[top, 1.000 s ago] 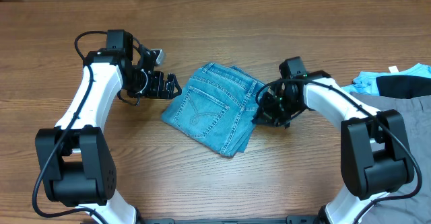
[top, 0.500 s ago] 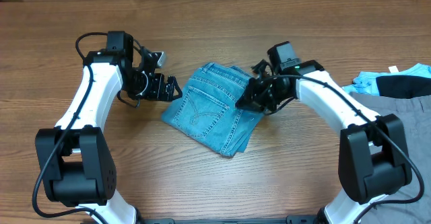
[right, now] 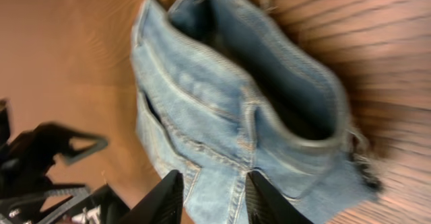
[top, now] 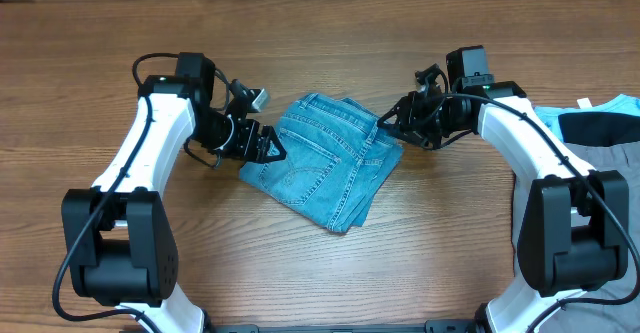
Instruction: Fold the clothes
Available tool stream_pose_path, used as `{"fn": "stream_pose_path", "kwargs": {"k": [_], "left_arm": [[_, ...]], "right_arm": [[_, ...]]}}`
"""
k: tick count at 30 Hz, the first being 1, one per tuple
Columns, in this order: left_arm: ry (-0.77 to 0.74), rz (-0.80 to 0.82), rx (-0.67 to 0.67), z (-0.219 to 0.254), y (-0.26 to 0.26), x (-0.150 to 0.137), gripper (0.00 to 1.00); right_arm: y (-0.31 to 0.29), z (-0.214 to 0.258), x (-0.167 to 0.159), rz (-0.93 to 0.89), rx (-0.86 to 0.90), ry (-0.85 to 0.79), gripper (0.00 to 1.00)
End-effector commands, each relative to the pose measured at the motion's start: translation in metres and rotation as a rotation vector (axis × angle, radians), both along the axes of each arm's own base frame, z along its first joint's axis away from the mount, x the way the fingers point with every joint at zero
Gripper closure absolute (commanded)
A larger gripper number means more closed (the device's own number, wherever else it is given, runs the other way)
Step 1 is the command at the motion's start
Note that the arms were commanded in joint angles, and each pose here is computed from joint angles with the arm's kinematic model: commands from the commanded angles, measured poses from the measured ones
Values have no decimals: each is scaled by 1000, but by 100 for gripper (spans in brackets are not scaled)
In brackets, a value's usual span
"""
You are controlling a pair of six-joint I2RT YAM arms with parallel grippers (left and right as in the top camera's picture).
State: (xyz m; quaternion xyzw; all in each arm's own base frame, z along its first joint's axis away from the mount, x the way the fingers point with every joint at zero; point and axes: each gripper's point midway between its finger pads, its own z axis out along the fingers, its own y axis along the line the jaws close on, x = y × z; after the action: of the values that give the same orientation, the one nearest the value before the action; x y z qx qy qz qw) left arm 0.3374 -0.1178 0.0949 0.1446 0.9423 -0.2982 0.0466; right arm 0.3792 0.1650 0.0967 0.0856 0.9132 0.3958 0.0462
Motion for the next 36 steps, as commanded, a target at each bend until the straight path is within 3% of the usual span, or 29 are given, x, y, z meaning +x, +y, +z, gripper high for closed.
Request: {"fn": "stream_pose_path", "kwargs": {"k": [1,3,6,8,11,17,24,30,36], "left_arm": [[-9,38,108,-13,16,8,9],[-38,49,125,-14,20,15,5],[-56,58,119,-17,19,22,0],[-48,56,120,-25,19,25,0],[-34,40,83,-38,14,29,0],[29,-4,-62,-65,-4,27,0],[57,-32,-44,-85,-3,22,0],[118,-103,-41,-105,-27,6,0],[179,-176,-2,-128,-46,-14,6]], "right_arm": [[22,33,-6,113,124,-88,61],[27,32,-12,119,126,-57,60],[37,23,-27,119,97,26,72],[41,6,-41,90,16,108,88],[50,-19,-63,74,-83,202,95],[66,-55,-101,10,-150,390,96],[54,-91,-128,-99,-208,510,96],[54,-92,-128,-94,-189,507,96],[57,-90,-125,-68,-169,479,96]]}}
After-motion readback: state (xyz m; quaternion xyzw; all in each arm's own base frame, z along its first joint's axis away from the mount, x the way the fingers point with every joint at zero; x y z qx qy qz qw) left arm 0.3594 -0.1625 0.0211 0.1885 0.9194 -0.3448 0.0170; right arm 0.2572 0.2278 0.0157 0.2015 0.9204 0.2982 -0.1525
